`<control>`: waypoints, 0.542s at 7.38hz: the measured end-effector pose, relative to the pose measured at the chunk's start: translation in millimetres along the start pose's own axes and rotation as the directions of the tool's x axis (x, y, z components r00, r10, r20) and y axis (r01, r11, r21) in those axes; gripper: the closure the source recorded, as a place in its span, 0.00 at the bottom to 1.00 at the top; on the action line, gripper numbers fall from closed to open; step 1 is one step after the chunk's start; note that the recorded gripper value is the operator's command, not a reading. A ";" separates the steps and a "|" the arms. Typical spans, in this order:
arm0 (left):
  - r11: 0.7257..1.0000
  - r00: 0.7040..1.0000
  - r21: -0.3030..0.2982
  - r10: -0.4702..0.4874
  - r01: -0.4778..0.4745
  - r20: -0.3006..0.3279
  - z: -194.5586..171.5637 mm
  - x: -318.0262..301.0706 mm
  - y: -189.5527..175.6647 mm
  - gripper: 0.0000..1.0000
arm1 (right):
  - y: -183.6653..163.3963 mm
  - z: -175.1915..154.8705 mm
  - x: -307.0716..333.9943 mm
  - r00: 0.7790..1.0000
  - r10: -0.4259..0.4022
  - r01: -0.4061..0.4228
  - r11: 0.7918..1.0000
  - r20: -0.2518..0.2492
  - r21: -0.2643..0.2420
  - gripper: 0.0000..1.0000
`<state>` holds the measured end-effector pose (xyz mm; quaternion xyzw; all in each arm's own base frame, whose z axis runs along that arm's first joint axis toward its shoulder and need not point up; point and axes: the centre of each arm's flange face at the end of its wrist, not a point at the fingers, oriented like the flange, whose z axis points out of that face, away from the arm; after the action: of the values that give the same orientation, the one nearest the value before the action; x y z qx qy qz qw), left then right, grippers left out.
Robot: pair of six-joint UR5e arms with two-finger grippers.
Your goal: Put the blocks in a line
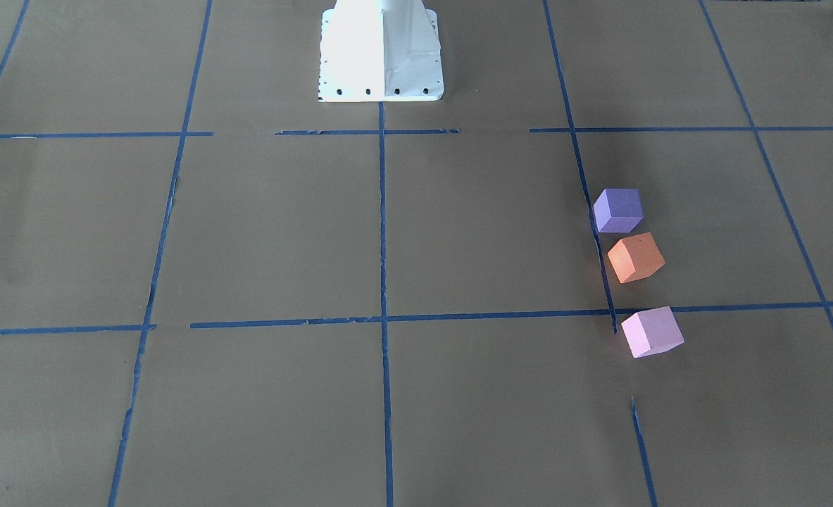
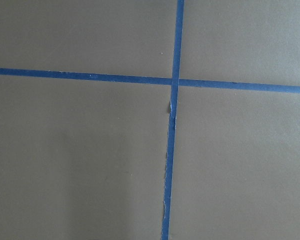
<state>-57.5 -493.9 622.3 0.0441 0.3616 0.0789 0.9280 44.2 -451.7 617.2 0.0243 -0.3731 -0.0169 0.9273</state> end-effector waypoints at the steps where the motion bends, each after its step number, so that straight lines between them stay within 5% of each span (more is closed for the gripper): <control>1: 1.000 1.000 0.000 0.006 -0.006 0.002 -1.8 1.4 -1.7 0.00 | 0.0 0.0 0.0 1.000 0.000 0.000 1.000 0.000 0.000 0.00; 4: 1.000 1.000 0.014 0.021 -0.021 0.001 -8.8 6.8 -7.4 0.00 | 0.0 0.0 0.0 1.000 0.000 0.000 1.000 0.000 0.000 0.00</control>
<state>-57.7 -499.7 610.3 0.0543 0.3612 0.0860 0.9269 44.2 -451.7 617.2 0.0243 -0.3731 -0.0169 0.9273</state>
